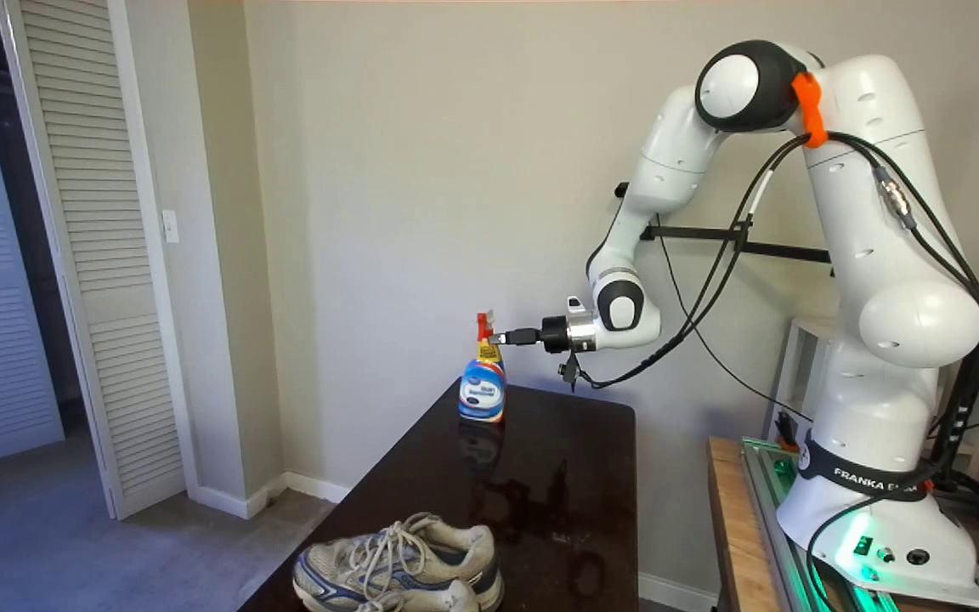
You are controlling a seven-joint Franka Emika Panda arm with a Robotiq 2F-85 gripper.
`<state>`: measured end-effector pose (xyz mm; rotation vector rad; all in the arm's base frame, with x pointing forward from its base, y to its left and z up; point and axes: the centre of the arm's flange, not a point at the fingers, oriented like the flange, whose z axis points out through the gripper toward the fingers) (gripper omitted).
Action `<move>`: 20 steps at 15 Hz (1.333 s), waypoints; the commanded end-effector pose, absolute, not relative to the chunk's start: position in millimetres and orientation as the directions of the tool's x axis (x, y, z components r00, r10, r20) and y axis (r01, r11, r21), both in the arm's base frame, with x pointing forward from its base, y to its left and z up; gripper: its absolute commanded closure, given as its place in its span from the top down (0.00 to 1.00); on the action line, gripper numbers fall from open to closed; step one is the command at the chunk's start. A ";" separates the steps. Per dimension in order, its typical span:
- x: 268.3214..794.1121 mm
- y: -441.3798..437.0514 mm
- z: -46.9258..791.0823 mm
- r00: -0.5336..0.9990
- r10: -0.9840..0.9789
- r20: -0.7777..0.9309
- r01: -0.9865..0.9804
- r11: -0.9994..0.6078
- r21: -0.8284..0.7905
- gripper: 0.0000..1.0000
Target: Move the blue bottle forwards
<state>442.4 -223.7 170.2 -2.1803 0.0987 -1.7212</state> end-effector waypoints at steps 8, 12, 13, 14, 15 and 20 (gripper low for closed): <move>442.4 -223.7 170.2 0.256 -0.273 0.927 0.166 -0.933 -0.320 1.00; 444.3 -227.2 168.0 0.257 -0.285 0.923 0.138 -0.935 -0.327 1.00; 445.5 -229.5 170.6 0.248 -0.304 0.920 0.145 -0.927 -0.345 1.00; 446.0 -230.3 171.3 0.246 -0.310 0.918 0.144 -0.925 -0.351 1.00; 447.6 -230.8 170.7 0.251 -0.311 0.917 0.139 -0.926 -0.352 1.00; 456.9 -234.5 171.9 0.247 -0.315 0.916 0.135 -0.925 -0.355 1.00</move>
